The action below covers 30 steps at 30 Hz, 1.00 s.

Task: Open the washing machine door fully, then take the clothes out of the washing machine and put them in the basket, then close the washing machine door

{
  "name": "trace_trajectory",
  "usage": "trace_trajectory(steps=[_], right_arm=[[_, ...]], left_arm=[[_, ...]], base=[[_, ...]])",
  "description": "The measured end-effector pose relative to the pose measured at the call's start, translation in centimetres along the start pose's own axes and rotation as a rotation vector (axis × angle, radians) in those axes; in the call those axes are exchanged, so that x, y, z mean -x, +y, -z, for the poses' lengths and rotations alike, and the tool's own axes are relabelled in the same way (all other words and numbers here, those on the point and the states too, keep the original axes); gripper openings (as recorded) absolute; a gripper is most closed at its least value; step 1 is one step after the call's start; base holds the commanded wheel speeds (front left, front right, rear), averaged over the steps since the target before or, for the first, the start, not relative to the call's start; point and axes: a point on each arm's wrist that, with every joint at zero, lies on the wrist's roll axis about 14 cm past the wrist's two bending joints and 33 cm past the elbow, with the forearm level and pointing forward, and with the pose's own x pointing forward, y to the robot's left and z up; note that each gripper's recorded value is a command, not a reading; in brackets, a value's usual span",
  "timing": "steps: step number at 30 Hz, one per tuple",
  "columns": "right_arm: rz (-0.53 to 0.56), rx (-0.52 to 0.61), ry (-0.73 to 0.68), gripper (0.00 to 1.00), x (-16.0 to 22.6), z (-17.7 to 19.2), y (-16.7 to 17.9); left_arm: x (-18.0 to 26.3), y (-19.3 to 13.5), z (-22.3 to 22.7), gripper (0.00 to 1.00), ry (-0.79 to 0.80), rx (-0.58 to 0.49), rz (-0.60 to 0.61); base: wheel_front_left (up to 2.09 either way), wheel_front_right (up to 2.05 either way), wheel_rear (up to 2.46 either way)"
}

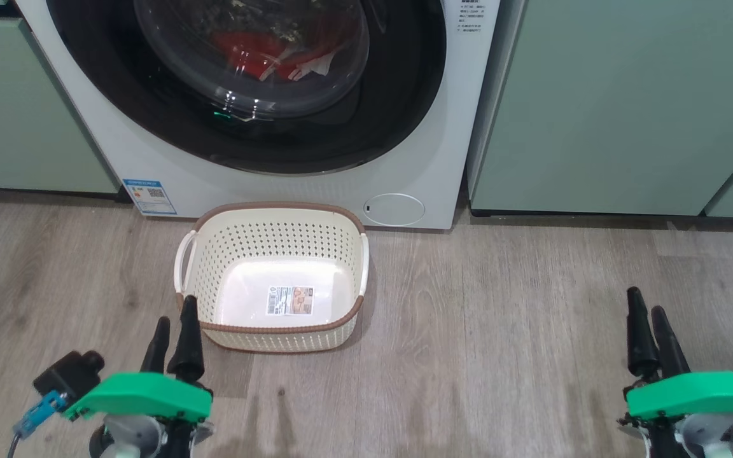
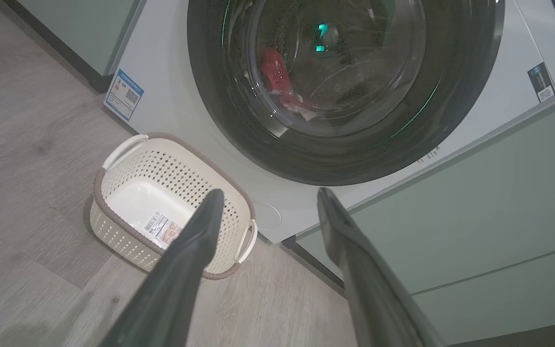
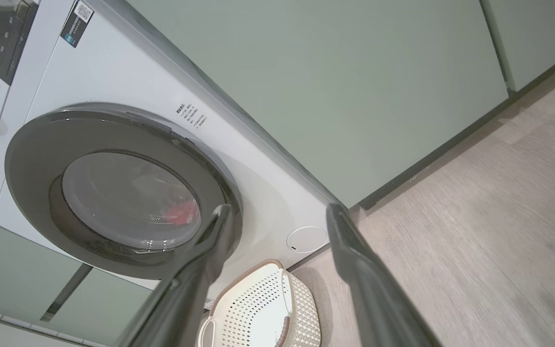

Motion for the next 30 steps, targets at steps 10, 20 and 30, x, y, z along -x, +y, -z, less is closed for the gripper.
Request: trace_trajectory(steps=[10,20,30], right_arm=[[-0.046,0.157,-0.016,1.0,-0.3,-0.4,1.3],[-0.078,0.294,-0.034,1.0,-0.4,-0.6,2.2],[-0.111,0.424,-0.06,1.0,-0.6,-0.8,3.1]], left_arm=[[-0.2,-0.3,-0.5,1.0,-0.021,-0.166,-0.006],[-0.2,-0.5,-1.1,1.0,-0.054,-0.32,-0.013],[-0.5,-1.4,-2.0,1.0,-0.102,-0.456,0.004]], base=[[0.0,0.0,0.0],[0.0,0.0,0.0],[0.0,0.0,0.0]])
